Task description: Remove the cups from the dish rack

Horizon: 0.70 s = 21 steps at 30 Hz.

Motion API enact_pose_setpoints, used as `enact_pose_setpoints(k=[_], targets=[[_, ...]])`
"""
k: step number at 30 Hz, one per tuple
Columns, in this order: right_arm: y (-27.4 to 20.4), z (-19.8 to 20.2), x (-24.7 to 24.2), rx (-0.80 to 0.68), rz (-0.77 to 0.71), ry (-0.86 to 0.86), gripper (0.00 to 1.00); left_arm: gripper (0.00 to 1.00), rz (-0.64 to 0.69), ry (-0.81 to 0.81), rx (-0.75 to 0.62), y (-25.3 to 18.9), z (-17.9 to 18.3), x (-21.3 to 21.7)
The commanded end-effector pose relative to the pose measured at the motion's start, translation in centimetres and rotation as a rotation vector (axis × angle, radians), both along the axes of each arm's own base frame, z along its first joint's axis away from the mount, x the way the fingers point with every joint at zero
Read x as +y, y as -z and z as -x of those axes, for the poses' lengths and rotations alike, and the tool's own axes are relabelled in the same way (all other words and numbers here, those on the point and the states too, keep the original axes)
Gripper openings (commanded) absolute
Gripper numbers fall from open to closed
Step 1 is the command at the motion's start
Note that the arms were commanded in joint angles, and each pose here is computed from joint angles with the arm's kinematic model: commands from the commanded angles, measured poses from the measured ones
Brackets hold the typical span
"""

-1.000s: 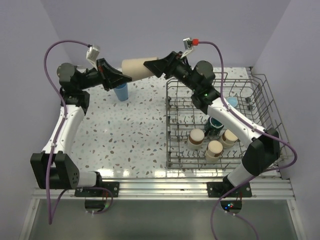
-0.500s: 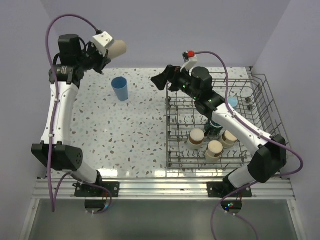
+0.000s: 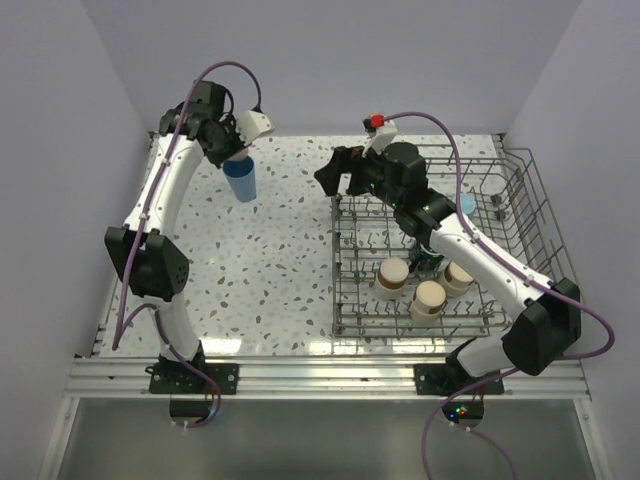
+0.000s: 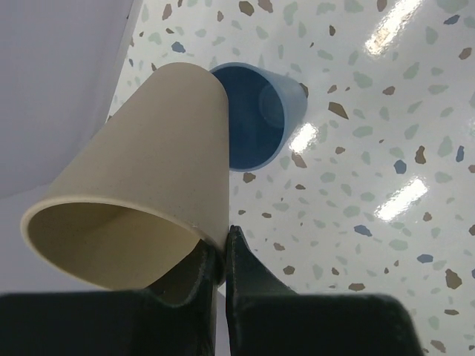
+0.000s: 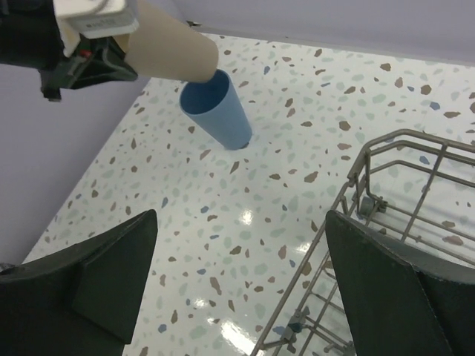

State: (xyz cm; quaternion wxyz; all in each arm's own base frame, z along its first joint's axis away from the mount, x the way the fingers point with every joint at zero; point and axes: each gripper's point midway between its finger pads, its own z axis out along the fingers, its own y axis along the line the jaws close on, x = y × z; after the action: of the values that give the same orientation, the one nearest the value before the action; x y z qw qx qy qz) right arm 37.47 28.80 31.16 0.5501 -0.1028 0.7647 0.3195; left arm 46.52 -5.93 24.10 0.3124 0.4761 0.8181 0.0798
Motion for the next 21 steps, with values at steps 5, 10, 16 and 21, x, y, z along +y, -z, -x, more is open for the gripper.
enact_pose_setpoints(k=[5,10,16,21], targets=[[-0.5,0.4,-1.9,-0.051,0.077,0.037,0.98,0.0,-0.123,0.023,-0.018,-1.9,0.5,1.7],[0.0,0.3,-1.7,-0.042,0.085,0.029,0.98,0.0,-0.133,0.071,0.058,-0.3,1.3,0.8],[1.1,0.2,-1.6,-0.019,0.092,0.029,0.98,0.0,-0.13,0.11,0.102,1.2,1.6,0.0],[1.3,0.2,-1.4,-0.012,0.095,0.023,0.98,0.0,-0.146,0.151,0.123,2.4,0.8,-1.1]])
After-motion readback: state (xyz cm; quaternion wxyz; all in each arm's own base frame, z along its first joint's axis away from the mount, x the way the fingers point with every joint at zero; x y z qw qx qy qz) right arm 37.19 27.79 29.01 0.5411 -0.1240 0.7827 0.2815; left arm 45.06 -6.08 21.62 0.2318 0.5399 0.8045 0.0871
